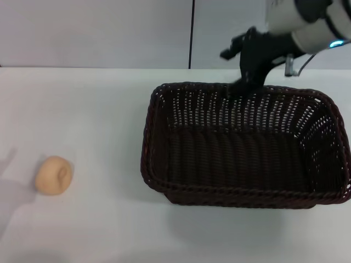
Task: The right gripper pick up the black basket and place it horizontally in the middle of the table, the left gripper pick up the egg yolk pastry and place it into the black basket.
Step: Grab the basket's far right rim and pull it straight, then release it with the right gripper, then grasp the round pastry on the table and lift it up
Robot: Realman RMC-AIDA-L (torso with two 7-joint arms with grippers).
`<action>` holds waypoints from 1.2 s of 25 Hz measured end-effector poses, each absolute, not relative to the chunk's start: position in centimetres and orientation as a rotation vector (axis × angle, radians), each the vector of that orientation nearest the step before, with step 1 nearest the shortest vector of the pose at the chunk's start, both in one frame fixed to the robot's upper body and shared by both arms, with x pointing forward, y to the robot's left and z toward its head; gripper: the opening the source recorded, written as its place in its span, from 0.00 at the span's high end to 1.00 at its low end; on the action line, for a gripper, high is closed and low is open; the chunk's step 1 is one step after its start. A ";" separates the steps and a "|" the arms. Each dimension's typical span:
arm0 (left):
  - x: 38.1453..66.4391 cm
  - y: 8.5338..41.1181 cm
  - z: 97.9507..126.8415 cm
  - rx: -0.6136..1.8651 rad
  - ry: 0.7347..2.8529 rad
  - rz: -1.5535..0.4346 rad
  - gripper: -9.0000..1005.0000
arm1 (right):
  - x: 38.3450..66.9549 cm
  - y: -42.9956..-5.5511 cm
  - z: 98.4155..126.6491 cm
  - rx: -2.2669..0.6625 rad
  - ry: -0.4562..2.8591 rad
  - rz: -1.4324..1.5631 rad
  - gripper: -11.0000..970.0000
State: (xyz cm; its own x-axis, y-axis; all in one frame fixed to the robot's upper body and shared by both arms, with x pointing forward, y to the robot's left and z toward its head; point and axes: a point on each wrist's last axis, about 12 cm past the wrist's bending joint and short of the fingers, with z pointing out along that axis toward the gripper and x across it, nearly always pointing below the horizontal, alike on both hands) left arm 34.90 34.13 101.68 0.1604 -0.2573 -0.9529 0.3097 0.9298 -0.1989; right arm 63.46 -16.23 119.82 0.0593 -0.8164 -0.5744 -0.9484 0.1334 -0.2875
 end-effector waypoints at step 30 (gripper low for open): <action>38.6 34.3 98.9 0.450 1.707 -0.443 0.37 | 45.3 -32.5 109.1 -0.159 1.142 0.763 0.20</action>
